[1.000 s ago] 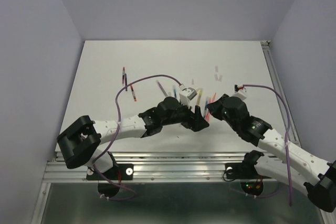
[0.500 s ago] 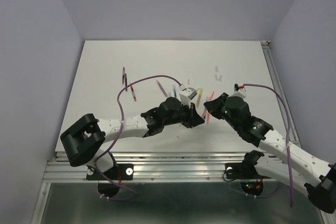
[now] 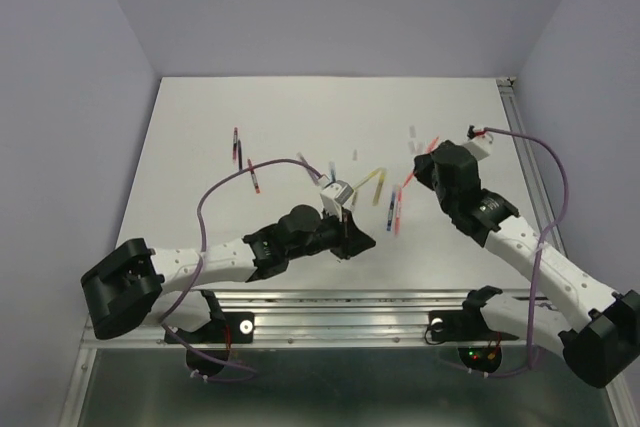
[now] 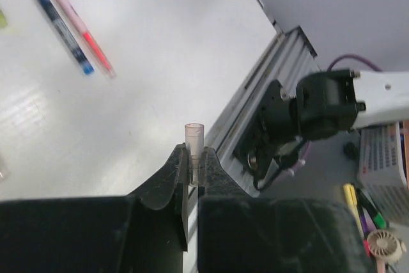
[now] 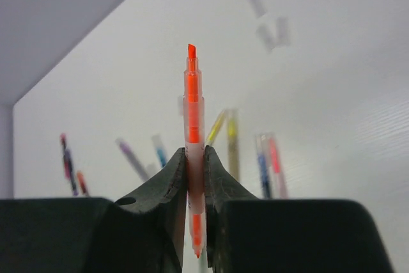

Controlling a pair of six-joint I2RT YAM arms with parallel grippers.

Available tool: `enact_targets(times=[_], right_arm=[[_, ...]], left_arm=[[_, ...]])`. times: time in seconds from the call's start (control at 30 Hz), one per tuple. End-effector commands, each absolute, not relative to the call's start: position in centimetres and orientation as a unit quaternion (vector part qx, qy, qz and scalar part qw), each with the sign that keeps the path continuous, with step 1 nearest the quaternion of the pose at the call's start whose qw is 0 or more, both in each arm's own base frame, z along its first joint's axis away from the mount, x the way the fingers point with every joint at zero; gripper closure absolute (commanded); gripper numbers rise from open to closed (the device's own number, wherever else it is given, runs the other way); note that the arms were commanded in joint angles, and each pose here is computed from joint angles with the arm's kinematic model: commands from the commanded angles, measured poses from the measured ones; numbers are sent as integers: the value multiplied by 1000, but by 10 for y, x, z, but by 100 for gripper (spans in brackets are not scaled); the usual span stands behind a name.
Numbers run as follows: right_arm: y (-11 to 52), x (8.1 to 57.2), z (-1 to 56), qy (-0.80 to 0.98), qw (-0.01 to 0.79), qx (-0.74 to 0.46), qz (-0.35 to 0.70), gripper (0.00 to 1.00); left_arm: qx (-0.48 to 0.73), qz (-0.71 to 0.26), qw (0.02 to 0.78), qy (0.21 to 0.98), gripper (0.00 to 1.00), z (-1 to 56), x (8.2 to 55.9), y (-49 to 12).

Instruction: Open the pen caps

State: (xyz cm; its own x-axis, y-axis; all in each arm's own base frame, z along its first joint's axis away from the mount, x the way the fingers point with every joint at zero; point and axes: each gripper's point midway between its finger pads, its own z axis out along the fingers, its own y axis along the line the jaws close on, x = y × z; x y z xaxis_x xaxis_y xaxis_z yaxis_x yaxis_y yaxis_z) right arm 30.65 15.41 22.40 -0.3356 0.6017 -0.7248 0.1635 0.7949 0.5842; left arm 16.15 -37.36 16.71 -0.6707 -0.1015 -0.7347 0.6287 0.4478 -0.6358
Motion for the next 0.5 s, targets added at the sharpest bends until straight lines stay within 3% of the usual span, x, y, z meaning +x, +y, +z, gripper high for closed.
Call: enact_targets(times=[0.0, 0.17, 0.37, 0.47], right_arm=[[84, 341, 254, 740, 590, 303, 109, 99], [76, 333, 250, 742, 592, 299, 99, 99], [77, 294, 218, 748, 577, 286, 158, 99], [77, 284, 217, 744, 581, 281, 175, 99]], left_arm=[[188, -517, 345, 761, 100, 170, 133, -364], [173, -490, 361, 774, 100, 171, 147, -364], [133, -413, 397, 809, 100, 179, 228, -391], [135, -366, 385, 836, 100, 147, 264, -407]])
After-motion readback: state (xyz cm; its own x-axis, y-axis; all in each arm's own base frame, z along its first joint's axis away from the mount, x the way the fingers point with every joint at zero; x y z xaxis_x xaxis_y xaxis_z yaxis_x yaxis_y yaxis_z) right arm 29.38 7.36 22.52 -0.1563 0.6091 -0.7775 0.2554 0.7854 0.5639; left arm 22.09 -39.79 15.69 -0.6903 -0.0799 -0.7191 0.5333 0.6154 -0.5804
